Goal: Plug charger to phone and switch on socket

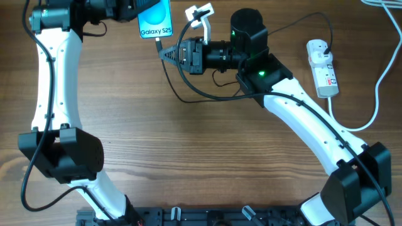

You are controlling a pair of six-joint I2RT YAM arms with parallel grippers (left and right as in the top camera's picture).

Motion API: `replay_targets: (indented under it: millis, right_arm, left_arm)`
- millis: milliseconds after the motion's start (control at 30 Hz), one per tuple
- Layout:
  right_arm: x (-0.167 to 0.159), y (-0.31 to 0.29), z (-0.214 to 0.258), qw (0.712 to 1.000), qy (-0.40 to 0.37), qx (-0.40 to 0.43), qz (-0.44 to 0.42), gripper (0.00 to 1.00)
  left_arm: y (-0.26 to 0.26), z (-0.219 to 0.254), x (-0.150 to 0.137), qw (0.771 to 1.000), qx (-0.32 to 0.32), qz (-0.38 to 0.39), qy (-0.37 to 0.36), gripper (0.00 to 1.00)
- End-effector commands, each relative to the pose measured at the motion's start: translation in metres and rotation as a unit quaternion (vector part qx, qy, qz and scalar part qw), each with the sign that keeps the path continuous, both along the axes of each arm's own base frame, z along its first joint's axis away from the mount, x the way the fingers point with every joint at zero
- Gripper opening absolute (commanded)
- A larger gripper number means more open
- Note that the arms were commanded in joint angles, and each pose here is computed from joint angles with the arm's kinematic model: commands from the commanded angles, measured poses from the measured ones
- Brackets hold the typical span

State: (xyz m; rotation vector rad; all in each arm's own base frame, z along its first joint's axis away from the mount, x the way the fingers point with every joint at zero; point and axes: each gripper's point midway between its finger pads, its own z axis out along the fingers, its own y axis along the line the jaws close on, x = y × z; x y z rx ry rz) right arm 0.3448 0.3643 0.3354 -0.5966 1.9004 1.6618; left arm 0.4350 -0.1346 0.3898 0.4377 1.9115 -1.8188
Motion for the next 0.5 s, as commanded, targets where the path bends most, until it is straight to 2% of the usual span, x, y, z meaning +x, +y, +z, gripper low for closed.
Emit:
replay_targets:
  millis: [0,467]
  right_arm:
    - [0.007,0.000,0.001,1.000,0.001,0.008,-0.008,0.04]
    - [0.024,0.000,-0.007,0.999,0.016,0.005,-0.049,0.04]
  left_arm:
    - [0.000,0.018,-0.013,1.000,-0.009,-0.014,-0.019,0.04]
    - [0.000,0.018,-0.014,1.000,-0.009,-0.014,-0.018,0.04]
